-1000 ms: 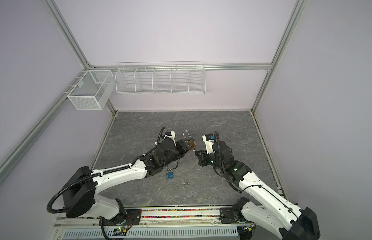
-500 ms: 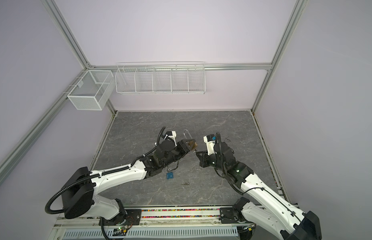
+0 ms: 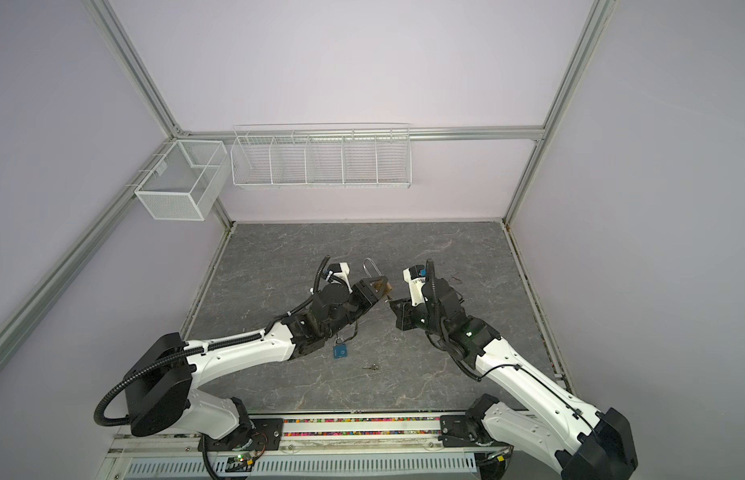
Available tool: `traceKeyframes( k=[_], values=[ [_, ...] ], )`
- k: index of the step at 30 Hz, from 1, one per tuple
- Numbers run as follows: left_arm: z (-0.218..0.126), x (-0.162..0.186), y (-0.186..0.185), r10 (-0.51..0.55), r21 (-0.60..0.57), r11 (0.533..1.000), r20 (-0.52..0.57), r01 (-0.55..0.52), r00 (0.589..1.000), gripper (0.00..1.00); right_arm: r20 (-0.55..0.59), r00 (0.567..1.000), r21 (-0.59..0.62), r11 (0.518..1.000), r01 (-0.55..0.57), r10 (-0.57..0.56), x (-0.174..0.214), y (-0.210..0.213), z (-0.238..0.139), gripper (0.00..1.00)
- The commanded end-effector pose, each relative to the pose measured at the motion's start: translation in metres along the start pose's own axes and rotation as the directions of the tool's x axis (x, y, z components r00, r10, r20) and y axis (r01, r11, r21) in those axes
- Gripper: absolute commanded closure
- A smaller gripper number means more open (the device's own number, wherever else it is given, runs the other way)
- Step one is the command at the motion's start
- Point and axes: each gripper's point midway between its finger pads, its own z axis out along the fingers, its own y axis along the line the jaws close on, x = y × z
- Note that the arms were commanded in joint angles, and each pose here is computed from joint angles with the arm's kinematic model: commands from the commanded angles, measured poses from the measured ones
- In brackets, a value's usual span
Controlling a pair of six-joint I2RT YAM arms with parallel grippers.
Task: Unlock with the key
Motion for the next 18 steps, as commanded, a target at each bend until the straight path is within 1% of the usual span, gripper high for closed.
traceKeyframes(
  k=[1,5,9,12,18],
  values=[
    [-0.003,0.000,-0.004,0.037,0.020,0.999,0.032,-0.038,0.999,1.00,0.096,0.995,-0.011,1.000,0.015,-0.014,-0.029,0.010,-0.003,0.94],
    [-0.008,0.003,0.000,0.120,-0.056,0.991,0.042,-0.118,0.992,1.00,0.106,0.994,-0.020,1.000,0.001,0.001,-0.033,0.012,-0.001,0.94],
    [-0.009,0.002,0.012,0.140,-0.108,0.985,0.065,-0.133,0.988,1.00,0.123,0.992,-0.052,0.998,-0.018,0.025,-0.038,0.018,-0.004,0.94],
    [-0.010,-0.003,0.014,0.138,-0.110,0.986,0.093,-0.128,0.986,1.00,0.116,0.993,-0.062,0.998,-0.024,0.031,-0.035,0.020,-0.006,0.94],
    [-0.018,-0.020,-0.003,0.112,-0.059,0.993,0.126,-0.105,0.986,1.00,0.131,0.991,-0.055,0.998,-0.007,0.014,-0.025,0.014,-0.014,0.94]
  ],
)
